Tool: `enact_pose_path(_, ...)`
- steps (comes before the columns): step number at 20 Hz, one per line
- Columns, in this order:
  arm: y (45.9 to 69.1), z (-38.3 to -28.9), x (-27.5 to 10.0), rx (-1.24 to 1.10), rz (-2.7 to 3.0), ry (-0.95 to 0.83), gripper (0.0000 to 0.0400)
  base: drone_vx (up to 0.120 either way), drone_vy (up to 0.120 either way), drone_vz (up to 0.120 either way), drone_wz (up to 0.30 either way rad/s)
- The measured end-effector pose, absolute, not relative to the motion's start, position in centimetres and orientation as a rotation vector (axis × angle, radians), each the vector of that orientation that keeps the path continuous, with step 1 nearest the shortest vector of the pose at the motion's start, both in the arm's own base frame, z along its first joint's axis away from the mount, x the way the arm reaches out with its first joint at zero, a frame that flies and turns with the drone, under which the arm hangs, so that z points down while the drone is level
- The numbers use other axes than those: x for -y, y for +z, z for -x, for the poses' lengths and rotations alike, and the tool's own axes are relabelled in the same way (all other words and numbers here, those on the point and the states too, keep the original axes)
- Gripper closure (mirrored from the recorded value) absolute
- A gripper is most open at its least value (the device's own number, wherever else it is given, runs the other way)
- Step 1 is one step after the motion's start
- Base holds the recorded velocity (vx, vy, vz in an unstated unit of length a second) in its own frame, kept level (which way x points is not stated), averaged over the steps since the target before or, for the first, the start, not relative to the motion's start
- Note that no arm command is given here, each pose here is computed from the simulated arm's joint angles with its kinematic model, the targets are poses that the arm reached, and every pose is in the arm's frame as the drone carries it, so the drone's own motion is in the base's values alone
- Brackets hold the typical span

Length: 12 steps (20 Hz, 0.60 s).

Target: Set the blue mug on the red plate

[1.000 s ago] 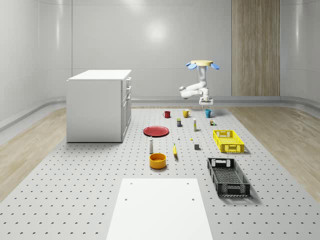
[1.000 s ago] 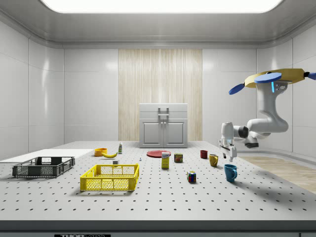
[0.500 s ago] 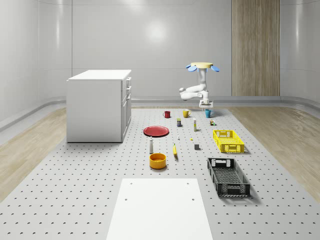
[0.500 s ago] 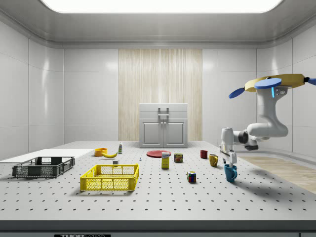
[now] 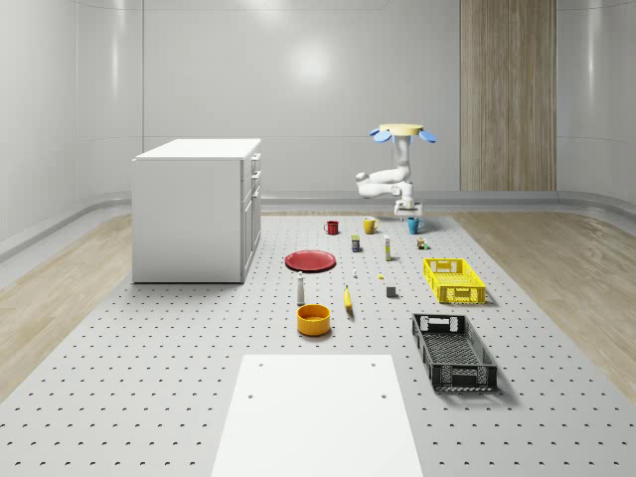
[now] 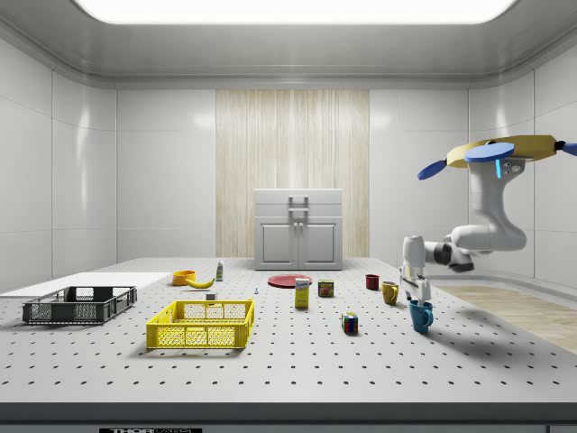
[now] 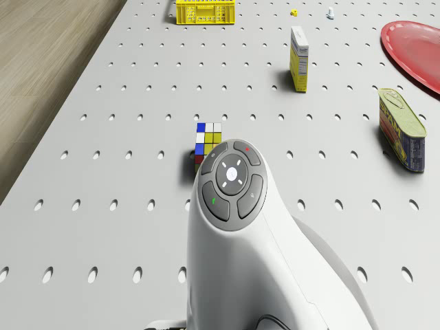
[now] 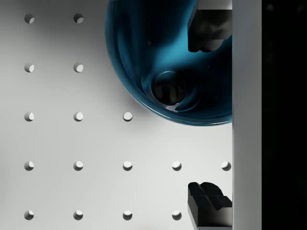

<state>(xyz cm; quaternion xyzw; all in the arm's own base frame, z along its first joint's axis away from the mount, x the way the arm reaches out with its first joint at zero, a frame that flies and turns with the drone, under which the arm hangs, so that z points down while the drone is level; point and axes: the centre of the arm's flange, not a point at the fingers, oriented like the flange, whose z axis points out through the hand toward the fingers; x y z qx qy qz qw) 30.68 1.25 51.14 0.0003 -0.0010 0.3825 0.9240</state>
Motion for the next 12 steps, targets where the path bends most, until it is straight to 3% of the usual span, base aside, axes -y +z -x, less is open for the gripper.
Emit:
enact_pose_path(10, 51.73, -30.68, -1.02, 0.002, -0.001, 0.785, 0.0000, 0.000, 0.000, 0.000, 0.000)
enact_pose_path(12, 51.79, -30.68, -1.01, 0.002, -0.001, 0.785, 0.0102, 0.000, 0.000, 0.000, 0.000)
